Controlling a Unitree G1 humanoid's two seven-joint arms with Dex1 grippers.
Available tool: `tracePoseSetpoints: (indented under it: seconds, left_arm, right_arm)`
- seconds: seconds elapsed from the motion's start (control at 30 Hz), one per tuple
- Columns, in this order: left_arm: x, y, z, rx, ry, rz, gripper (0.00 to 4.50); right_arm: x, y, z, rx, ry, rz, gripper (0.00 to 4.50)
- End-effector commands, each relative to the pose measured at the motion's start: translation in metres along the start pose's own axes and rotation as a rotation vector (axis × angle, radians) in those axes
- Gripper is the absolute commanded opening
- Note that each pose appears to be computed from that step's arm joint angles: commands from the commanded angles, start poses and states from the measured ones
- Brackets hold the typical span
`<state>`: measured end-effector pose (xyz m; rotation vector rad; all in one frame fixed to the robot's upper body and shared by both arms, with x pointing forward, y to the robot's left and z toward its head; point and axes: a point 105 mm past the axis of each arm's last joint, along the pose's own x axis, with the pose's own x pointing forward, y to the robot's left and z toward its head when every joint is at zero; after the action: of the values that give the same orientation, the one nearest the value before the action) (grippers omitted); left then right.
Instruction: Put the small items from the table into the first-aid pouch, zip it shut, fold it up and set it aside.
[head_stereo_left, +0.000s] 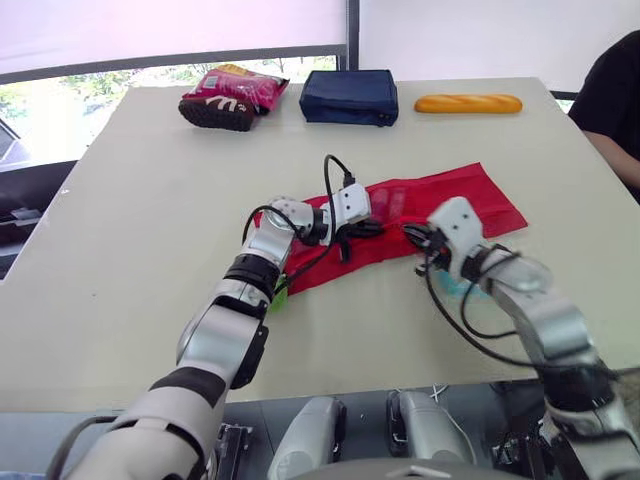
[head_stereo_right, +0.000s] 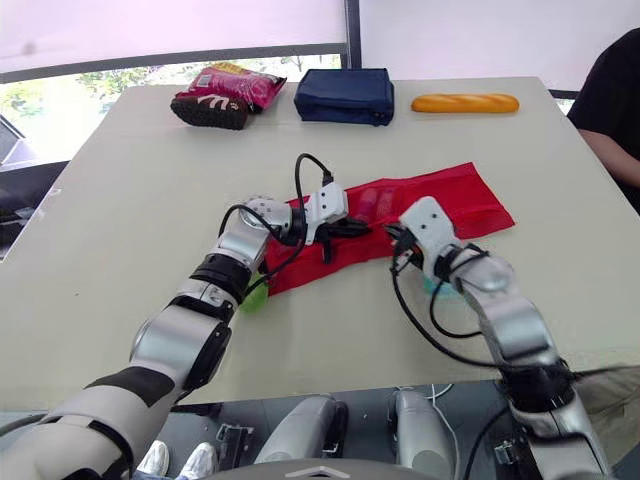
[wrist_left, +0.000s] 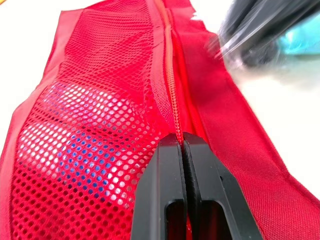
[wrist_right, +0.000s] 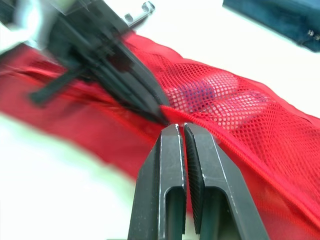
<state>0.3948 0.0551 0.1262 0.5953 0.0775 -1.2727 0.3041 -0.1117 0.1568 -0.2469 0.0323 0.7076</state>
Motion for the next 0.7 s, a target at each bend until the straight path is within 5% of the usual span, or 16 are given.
tracePoseSetpoints:
  seconds: [0.03,0.2,0.27,0.3,0.37,0.53,0.7]
  left_arm:
    - [-0.008,0.009,0.002,0.041,0.002,0.045,0.00]
    - [-0.016,0.015,-0.005,0.036,0.012,0.099,0.00]
    - [-0.022,0.019,-0.010,0.030,0.023,0.128,0.00]
    - [-0.024,0.021,-0.012,0.028,0.028,0.140,0.00]
    - [-0.029,0.023,-0.016,0.029,0.039,0.160,0.00]
    - [-0.036,0.027,-0.017,0.055,0.020,0.193,0.00]
    - [-0.038,0.029,-0.018,0.054,0.020,0.201,0.00]
  right_arm:
    - [-0.041,-0.008,0.032,-0.007,-0.180,-0.041,0.17]
    - [-0.106,-0.017,0.021,0.001,-0.174,-0.104,0.17]
    - [-0.134,-0.019,0.019,-0.005,-0.158,-0.114,0.54]
    - [-0.148,-0.021,0.019,-0.014,-0.143,-0.124,1.15]
    - [-0.176,-0.023,0.018,-0.038,-0.104,-0.137,1.58]
    - [-0.231,-0.014,0.020,-0.047,-0.011,-0.156,4.15]
    - [-0.253,-0.008,0.032,-0.074,0.007,-0.176,4.42]
